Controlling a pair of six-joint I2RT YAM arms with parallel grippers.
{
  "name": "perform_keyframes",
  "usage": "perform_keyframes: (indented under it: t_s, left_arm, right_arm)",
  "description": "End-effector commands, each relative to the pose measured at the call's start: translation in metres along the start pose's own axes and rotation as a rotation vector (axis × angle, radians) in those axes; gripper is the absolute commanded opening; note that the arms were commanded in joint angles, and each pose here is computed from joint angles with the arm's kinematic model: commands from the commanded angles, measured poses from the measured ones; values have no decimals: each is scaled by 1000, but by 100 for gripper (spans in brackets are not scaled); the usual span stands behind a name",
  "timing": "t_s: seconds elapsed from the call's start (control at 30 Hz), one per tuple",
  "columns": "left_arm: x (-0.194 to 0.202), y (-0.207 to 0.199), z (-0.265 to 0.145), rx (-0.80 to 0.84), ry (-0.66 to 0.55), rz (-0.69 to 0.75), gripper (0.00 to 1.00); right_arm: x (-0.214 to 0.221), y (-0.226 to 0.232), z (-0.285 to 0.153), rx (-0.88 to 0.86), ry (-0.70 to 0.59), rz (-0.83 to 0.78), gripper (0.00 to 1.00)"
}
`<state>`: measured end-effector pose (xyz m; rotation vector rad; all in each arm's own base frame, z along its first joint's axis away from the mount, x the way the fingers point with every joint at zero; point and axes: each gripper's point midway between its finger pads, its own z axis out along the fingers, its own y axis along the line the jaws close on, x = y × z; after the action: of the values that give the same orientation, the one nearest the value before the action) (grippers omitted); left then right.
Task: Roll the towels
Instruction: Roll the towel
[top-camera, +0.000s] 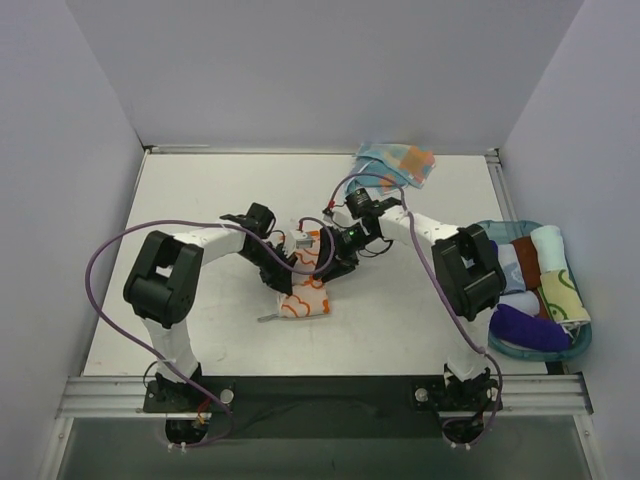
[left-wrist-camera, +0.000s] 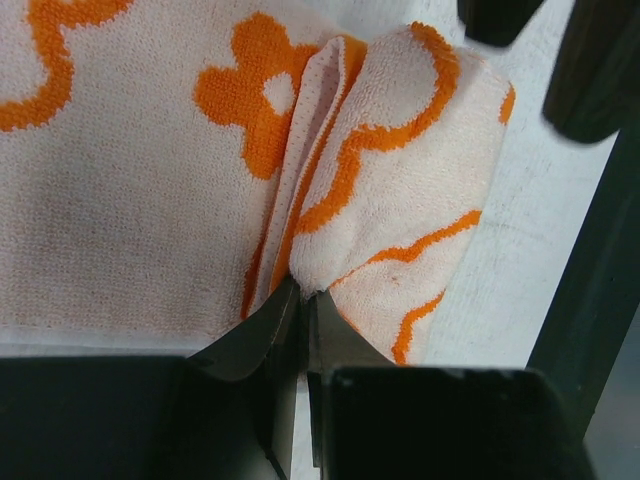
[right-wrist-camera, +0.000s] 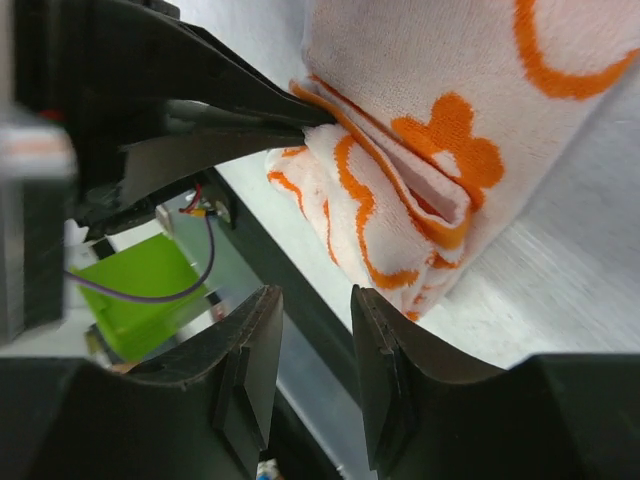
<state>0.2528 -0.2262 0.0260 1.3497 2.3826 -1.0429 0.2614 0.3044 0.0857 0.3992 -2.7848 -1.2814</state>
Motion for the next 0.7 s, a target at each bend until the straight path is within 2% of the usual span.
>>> perform_keyframes:
  t_s: [0.0, 0.13, 0.2, 0.33, 0.37, 0.4, 0.43, 0.6, 0.67]
  left_arm:
    - [-13, 13, 0, -20, -40, 9, 9]
    - [-13, 14, -1, -19, -50, -9, 10]
    - [-12, 16, -3, -18, -59, -22, 12]
    - [-11, 20, -13, -49, -88, -29, 20]
    - [-11, 24, -18, -76, -98, -32, 25]
    - [-19, 28, -32, -122, -142, -9, 35]
    - [-15, 29, -37, -146, -146, 4, 39]
    - [-15, 23, -79, -343, -162, 219, 55]
    - [-2, 16, -77, -381, -115, 311, 60]
  right_arm:
    - [10, 5, 17, -89, 73, 130, 34]
    - [12, 4, 30, -116, 92, 204, 33]
    - [18, -12, 41, -75, 109, 235, 31]
    - [26, -49, 59, 24, 131, 273, 25]
    - [27, -52, 62, 36, 141, 271, 23]
    - [29, -57, 62, 63, 150, 257, 20]
    - [27, -58, 62, 71, 147, 247, 20]
    - [25, -59, 58, 97, 137, 229, 20]
    - [22, -58, 56, 103, 130, 223, 20]
